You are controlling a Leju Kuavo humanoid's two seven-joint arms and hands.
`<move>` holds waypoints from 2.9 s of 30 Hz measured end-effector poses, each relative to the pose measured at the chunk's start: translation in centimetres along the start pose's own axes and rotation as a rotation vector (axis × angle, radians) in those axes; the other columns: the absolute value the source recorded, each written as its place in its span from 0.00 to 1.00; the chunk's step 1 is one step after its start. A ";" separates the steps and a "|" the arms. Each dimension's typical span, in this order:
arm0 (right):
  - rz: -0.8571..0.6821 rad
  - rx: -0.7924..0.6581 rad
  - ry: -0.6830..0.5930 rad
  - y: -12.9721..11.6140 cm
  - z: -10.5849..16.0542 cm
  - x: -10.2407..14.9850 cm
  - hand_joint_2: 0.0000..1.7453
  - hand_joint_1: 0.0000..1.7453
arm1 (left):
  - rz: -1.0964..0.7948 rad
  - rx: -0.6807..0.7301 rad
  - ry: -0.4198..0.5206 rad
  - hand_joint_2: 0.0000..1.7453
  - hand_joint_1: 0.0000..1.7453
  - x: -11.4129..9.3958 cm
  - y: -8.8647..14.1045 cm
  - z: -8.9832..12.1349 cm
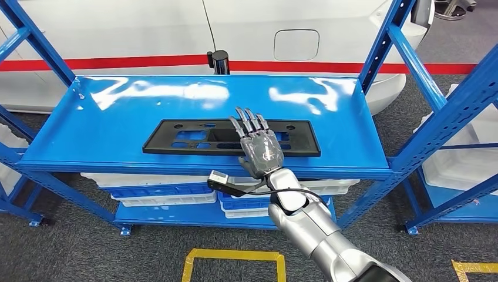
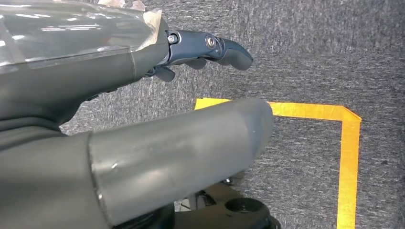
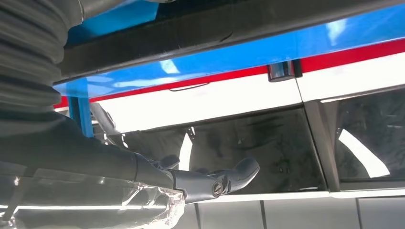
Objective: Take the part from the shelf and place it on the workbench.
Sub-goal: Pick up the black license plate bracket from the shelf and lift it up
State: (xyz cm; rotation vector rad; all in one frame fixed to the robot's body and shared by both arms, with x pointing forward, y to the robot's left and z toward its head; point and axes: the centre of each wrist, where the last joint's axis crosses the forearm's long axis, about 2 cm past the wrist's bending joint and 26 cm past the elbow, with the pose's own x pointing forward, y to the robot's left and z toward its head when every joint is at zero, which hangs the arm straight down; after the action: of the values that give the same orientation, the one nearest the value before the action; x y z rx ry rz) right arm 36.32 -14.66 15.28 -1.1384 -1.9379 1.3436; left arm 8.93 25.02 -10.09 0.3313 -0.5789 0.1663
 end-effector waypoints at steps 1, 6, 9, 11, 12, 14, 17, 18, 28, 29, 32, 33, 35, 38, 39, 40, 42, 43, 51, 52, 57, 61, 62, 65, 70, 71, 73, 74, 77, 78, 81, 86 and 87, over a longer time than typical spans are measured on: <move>0.001 -0.004 0.001 0.0 -0.1 0.0 1.00 0.00 | 0.003 0.000 -0.012 0.00 0.00 0.0 0.0 0.0; 0.012 -0.012 0.010 0.5 -0.2 -0.3 1.00 0.38 | 0.053 0.015 -0.120 0.00 0.00 0.2 0.1 -0.1; 0.015 0.000 0.019 0.9 -0.1 -0.5 1.00 1.00 | 0.088 0.046 -0.157 0.00 0.00 0.2 -0.1 -0.1; 0.018 0.016 0.024 1.3 0.1 -0.7 1.00 0.95 | 0.094 0.078 -0.176 0.00 0.00 0.2 -0.1 0.0; 0.019 0.027 0.026 1.5 0.3 -0.8 1.00 0.92 | 0.090 0.097 -0.185 0.00 0.00 0.2 -0.1 0.0; 0.019 0.041 0.026 1.9 0.7 -0.9 1.00 0.89 | 0.076 0.131 -0.203 0.00 0.00 0.2 -0.1 0.1; 0.019 0.037 0.021 2.0 0.8 -1.0 1.00 0.93 | 0.066 0.154 -0.220 0.50 0.00 0.1 -0.2 0.1; 0.018 0.035 0.020 2.1 0.8 -1.0 1.00 0.92 | 0.065 0.159 -0.224 0.75 0.00 0.1 -0.2 0.2; 0.006 0.032 0.008 2.2 0.7 -0.7 1.00 0.89 | 0.047 0.203 -0.240 1.00 0.00 0.1 -0.2 0.2; 0.006 0.033 0.008 2.2 0.8 -0.7 1.00 0.89 | 0.047 0.205 -0.239 1.00 0.00 0.1 -0.2 0.2; 0.007 0.031 0.006 2.1 0.6 -0.7 1.00 0.91 | 0.049 0.208 -0.241 1.00 0.00 0.1 -0.2 0.2; 0.008 0.029 0.005 2.1 0.6 -0.7 1.00 0.91 | 0.050 0.210 -0.242 1.00 0.00 0.2 -0.2 0.2; 0.009 0.027 0.003 2.1 0.5 -0.7 1.00 0.91 | 0.053 0.212 -0.243 1.00 0.00 0.3 -0.1 0.1; 0.009 0.026 0.002 2.1 0.5 -0.6 1.00 0.91 | 0.057 0.215 -0.240 0.75 0.00 0.3 -0.1 0.1; 0.009 0.025 0.002 2.0 0.5 -0.6 1.00 0.91 | 0.059 0.215 -0.238 0.50 0.00 0.3 -0.2 0.1; 0.008 0.025 0.003 2.0 0.5 -0.6 1.00 0.91 | 0.061 0.214 -0.236 0.25 0.00 0.4 -0.2 0.1; 0.009 0.029 0.004 2.1 0.6 -0.7 1.00 0.91 | 0.066 0.214 -0.228 0.25 0.00 0.4 -0.3 0.1; 0.009 0.032 0.005 2.2 0.7 -0.7 1.00 0.92 | 0.069 0.214 -0.223 0.50 0.00 0.3 -0.3 0.1; 0.011 0.031 0.008 2.2 0.7 -0.8 1.00 0.94 | 0.066 0.212 -0.224 1.00 0.00 0.3 -0.3 0.2; 0.012 0.030 0.009 2.2 0.7 -0.9 1.00 0.94 | 0.062 0.215 -0.230 1.00 0.00 0.3 -0.3 0.2; 0.014 0.028 0.010 2.1 0.7 -0.8 1.00 0.96 | 0.043 0.229 -0.255 1.00 0.00 0.3 -0.2 0.2; 0.015 0.028 0.010 2.2 0.8 -0.8 1.00 0.96 | 0.045 0.224 -0.261 1.00 0.00 0.2 -0.2 0.2; 0.014 0.026 0.011 2.2 0.7 -0.8 1.00 0.96 | 0.047 0.226 -0.258 1.00 0.00 0.2 -0.2 0.2; 0.008 0.021 0.016 2.1 0.7 -0.8 1.00 0.96 | 0.054 0.241 -0.220 1.00 0.00 0.5 -0.2 0.1; -0.014 0.001 0.030 1.9 0.6 -1.1 1.00 0.96 | 0.072 0.217 -0.158 1.00 0.00 0.6 -0.3 0.0; -0.025 -0.009 0.035 1.8 0.6 -1.2 1.00 0.96 | 0.076 0.207 -0.150 1.00 0.00 0.6 -0.3 0.0; -0.046 -0.028 0.045 1.6 0.6 -1.3 1.00 0.96 | 0.083 0.187 -0.134 1.00 0.00 0.6 -0.4 0.0; -0.054 -0.036 0.048 1.5 0.7 -1.4 1.00 0.96 | 0.083 0.178 -0.126 1.00 0.00 0.6 -0.3 0.0; -0.061 -0.048 0.054 1.3 0.7 -1.7 1.00 0.96 | 0.081 0.163 -0.095 1.00 0.00 0.6 -0.4 0.0; -0.060 -0.050 0.056 1.3 0.7 -1.8 1.00 0.96 | 0.080 0.159 -0.086 1.00 0.00 0.7 -0.4 0.0; -0.060 -0.055 0.065 1.2 0.8 -2.0 1.00 0.96 | 0.076 0.144 -0.074 1.00 0.00 0.7 -0.4 0.0; -0.078 -0.059 0.089 1.1 0.8 -2.5 1.00 0.96 | 0.065 0.119 -0.071 1.00 0.00 0.8 -0.5 -0.1; -0.088 -0.062 0.098 1.0 0.7 -2.8 1.00 0.96 | 0.065 0.118 -0.071 1.00 0.00 0.9 -0.5 -0.1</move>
State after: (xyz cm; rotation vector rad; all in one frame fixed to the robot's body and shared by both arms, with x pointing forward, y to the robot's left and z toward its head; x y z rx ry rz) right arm 37.50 -17.23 14.25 -1.1135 -1.9473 1.1680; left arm 9.81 24.68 -9.79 0.4344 -0.6522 0.2529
